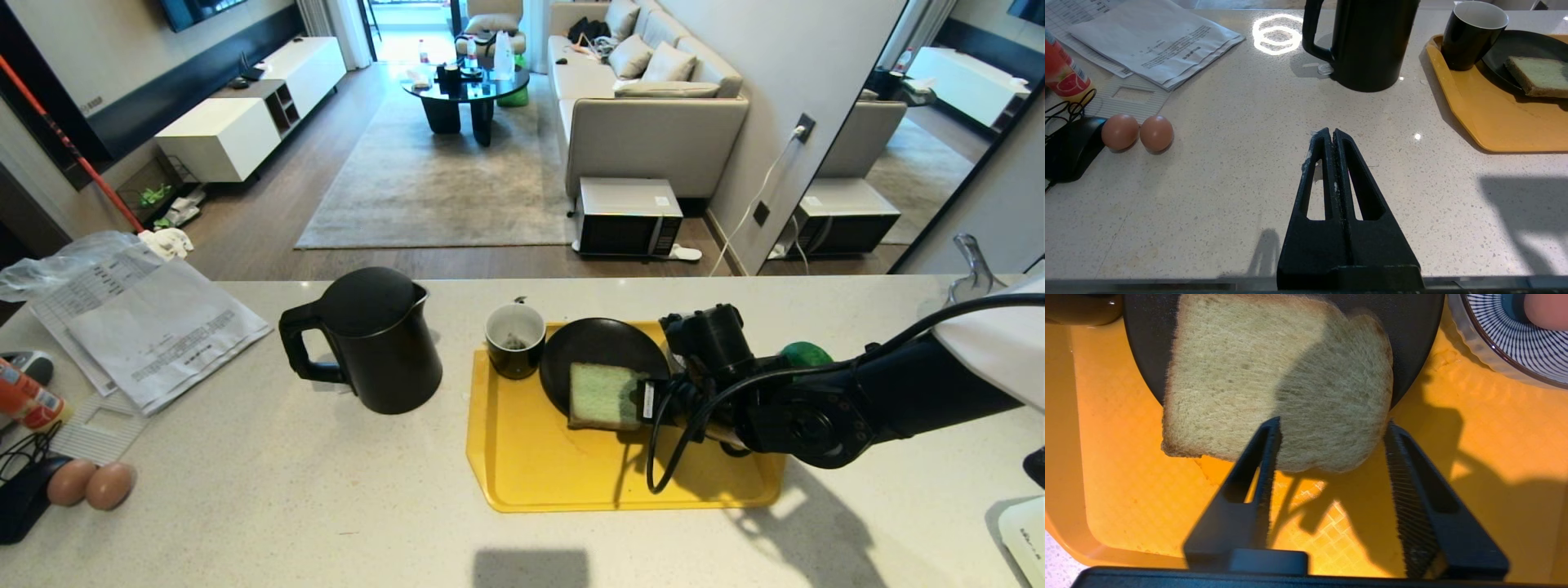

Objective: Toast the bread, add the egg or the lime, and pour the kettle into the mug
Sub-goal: Put the baked bread on a plate, then put the fruit on a plate

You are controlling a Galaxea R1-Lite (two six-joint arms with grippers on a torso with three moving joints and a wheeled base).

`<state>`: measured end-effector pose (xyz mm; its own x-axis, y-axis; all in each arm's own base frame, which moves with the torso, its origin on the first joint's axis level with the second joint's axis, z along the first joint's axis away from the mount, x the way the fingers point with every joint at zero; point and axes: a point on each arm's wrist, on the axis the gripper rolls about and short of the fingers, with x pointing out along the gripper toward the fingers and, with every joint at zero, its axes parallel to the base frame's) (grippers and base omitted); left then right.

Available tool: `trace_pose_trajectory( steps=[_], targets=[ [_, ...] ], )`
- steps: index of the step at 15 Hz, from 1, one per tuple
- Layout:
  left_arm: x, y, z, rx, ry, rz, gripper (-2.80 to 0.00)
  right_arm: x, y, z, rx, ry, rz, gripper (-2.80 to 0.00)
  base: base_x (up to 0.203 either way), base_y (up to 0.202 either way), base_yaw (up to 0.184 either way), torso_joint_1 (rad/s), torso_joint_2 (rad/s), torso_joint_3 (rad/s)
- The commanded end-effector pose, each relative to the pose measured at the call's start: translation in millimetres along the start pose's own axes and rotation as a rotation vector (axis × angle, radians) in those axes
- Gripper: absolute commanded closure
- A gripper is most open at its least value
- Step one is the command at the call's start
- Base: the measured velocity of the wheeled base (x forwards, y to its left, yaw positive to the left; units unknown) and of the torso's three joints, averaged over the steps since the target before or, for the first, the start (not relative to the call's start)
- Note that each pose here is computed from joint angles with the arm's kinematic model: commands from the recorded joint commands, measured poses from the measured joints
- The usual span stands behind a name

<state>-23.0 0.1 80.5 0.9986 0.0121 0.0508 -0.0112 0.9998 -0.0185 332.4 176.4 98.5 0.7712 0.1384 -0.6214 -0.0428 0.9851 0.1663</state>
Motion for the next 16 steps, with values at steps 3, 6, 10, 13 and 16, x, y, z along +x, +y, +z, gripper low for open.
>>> trace_pose_trajectory(
  steps=[3,6,10,13,16],
  targets=[
    [0.9,0.0,-4.2,0.0,0.012,0.002,0.0,-1.3,-0.9,-0.1,0.004,-0.003,-0.005,-2.8,0.0,0.0,0.0,0.0,0.0,0.0],
    [0.9,0.0,-4.2,0.0,0.012,0.002,0.0,-5.7,-5.3,0.3,0.008,-0.003,-0.013,-2.8,0.0,0.0,0.0,0.0,0.0,0.0],
    [0.9,0.1,-4.2,0.0,0.012,0.001,0.0,-23.0,-13.1,0.2,0.016,-0.011,-0.016,-2.8,0.0,0.0,0.0,0.0,0.0,0.0],
    [0.9,0.1,-4.2,0.0,0.012,0.0,0.0,-40.7,-17.5,1.1,0.019,-0.026,-0.008,0.0,0.0,0.0,0.0,0.0,0.0,0.0],
    [0.9,0.0,-4.2,0.0,0.012,0.002,0.0,-63.3,-23.9,-0.7,0.024,-0.041,0.003,0.0,0.0,0.0,0.0,0.0,0.0,0.0]
  ],
)
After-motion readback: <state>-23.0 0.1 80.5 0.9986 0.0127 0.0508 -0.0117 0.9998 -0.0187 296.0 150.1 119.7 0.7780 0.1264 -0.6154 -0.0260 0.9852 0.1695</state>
